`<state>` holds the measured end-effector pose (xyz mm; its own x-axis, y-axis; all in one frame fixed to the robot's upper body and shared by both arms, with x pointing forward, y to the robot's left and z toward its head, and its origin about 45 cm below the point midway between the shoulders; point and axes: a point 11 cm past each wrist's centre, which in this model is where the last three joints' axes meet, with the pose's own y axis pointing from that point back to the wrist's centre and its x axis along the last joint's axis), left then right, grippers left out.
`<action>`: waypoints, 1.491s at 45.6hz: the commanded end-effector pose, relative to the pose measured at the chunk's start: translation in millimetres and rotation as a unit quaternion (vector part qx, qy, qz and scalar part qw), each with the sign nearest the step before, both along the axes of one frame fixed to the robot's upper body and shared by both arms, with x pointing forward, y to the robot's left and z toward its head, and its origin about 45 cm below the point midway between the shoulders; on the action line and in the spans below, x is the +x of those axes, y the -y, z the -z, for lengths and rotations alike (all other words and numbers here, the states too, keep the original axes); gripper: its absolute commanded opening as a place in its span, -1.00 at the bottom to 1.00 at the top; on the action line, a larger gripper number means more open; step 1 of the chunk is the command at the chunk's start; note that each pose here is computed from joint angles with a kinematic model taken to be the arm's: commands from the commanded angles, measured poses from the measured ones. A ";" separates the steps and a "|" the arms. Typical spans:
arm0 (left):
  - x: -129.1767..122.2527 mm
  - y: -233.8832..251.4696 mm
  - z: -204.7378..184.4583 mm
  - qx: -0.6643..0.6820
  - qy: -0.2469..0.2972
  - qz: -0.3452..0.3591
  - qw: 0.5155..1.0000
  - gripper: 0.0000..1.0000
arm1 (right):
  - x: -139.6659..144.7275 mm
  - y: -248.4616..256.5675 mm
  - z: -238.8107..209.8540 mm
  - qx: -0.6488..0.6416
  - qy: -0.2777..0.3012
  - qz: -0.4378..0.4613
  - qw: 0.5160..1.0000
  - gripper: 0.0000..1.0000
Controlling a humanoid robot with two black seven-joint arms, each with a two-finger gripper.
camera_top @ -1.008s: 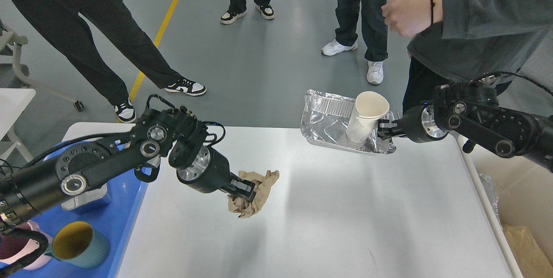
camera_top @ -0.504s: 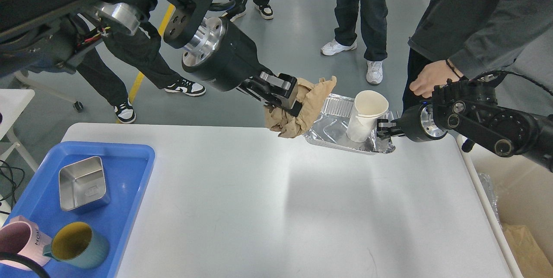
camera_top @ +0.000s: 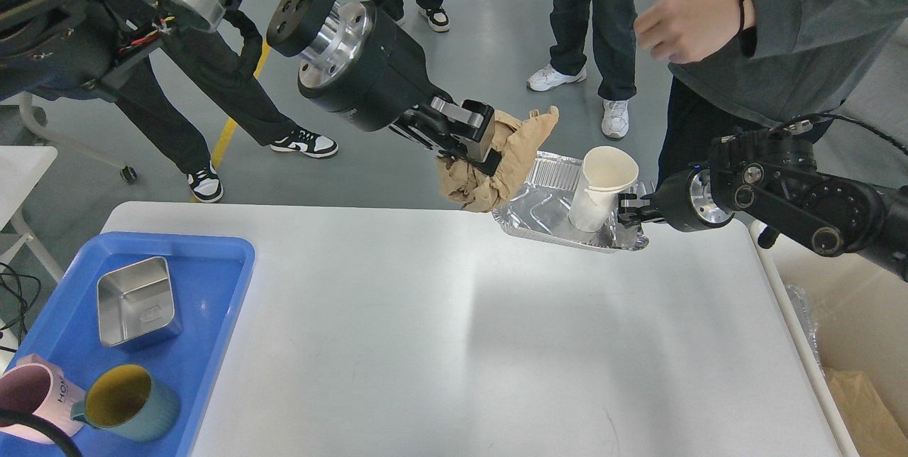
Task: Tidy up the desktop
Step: 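Lift the paper bag with the left gripper over the foil container, then lower the paper bag into the foil container and release it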
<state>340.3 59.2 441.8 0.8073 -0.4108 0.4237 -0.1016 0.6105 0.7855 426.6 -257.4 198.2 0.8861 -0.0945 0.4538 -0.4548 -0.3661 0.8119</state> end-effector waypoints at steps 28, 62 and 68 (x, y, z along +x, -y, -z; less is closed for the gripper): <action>88.7 56.9 104.9 0.011 -0.047 -0.136 0.989 -0.89 | -3.8 1.1 -3.7 0.003 0.000 -0.005 1.000 -1.00; 93.7 87.9 154.8 -0.039 -0.015 -0.226 0.973 -0.88 | -4.4 1.6 -3.3 0.003 0.000 -0.005 1.000 -1.00; 94.3 85.0 160.7 -0.034 -0.012 -0.231 0.972 -0.84 | -4.4 1.6 -3.3 0.003 0.000 -0.005 1.000 -1.00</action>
<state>433.9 -28.2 285.4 0.9107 0.0224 0.4124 -0.3518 0.5652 0.7462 422.2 -259.0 201.5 0.8873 -0.0885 0.4526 -0.4505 -0.3761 0.8097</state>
